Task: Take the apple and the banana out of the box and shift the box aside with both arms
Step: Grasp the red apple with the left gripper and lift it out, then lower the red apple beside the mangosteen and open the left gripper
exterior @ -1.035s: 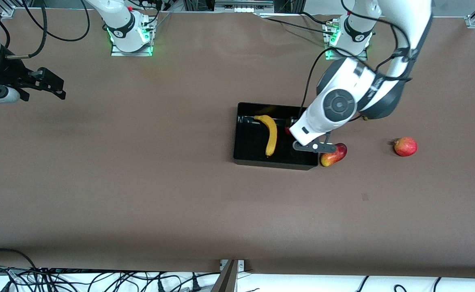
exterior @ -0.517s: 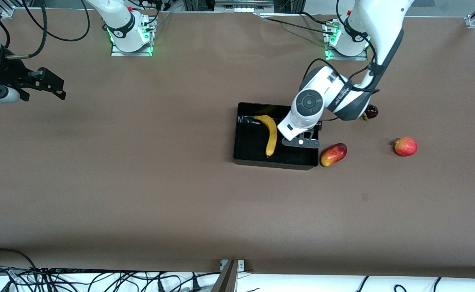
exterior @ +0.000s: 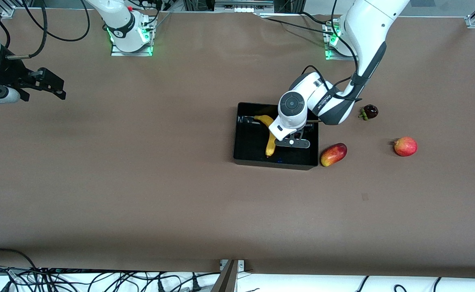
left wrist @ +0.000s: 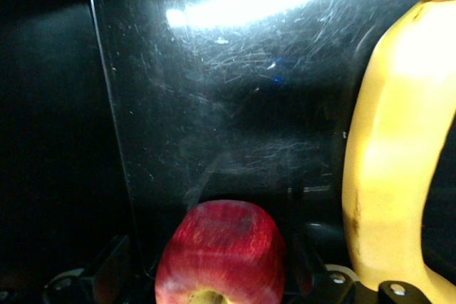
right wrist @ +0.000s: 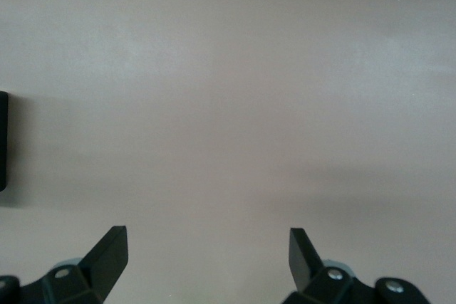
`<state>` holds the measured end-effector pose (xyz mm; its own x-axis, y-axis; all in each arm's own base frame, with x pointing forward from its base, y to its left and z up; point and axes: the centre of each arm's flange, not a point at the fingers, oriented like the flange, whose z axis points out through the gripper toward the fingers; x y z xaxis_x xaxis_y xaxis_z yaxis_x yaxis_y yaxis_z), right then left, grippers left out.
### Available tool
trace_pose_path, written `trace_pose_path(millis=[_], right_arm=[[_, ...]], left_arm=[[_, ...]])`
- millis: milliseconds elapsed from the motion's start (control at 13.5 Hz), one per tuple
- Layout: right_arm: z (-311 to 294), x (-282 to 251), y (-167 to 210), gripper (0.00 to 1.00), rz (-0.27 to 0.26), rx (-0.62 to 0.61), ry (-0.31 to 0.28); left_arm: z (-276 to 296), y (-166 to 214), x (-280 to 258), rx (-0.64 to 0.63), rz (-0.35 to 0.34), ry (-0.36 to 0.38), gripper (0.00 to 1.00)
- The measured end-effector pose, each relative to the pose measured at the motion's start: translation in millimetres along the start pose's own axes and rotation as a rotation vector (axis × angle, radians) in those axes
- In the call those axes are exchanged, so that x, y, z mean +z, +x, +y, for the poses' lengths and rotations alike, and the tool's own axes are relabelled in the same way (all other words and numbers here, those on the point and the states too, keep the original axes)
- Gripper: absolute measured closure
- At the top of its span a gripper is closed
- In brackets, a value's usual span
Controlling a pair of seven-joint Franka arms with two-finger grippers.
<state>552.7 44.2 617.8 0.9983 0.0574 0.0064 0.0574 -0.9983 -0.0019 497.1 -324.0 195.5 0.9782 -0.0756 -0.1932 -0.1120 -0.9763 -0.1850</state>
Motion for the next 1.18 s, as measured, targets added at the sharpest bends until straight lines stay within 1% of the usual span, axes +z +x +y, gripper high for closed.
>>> trace_pose_path(millis=[74, 148, 222, 370, 517, 739, 887, 961, 1035, 1183], right_arm=[[0, 0, 0, 0.0, 0.0, 0.0, 0.0], [0, 0, 0, 0.0, 0.0, 0.0, 0.0], [0, 0, 0, 0.0, 0.0, 0.0, 0.0], [0, 0, 0, 0.0, 0.0, 0.0, 0.0], [0, 0, 0, 0.0, 0.0, 0.0, 0.0], [0, 0, 0, 0.0, -0.001, 0.0, 0.0], [0, 1, 0, 0.0, -0.001, 0.0, 0.0], [0, 1, 1, 0.0, -0.001, 0.0, 0.0], [-1, 1, 1, 0.0, 0.0, -0.001, 0.0], [-1, 1, 1, 0.0, 0.0, -0.002, 0.0]], left_arm=[[1, 0, 3, -0.001, -0.005, 0.001, 0.07], [1, -1, 4, -0.001, -0.007, 0.002, 0.19], [1, 0, 3, -0.001, -0.005, 0.001, 0.29], [1, 2, 0, -0.008, -0.002, 0.0, 0.3], [-5, 10, -19, -0.031, -0.017, 0.025, 0.3], [-27, 31, -105, -0.105, -0.078, 0.065, 0.3], [-59, 37, -143, -0.1, -0.135, 0.102, 0.3], [-83, 41, -147, -0.077, -0.177, 0.112, 0.3], [-112, 46, -143, -0.05, -0.224, 0.113, 0.3], [-167, 56, -122, -0.007, -0.308, 0.09, 0.3]])
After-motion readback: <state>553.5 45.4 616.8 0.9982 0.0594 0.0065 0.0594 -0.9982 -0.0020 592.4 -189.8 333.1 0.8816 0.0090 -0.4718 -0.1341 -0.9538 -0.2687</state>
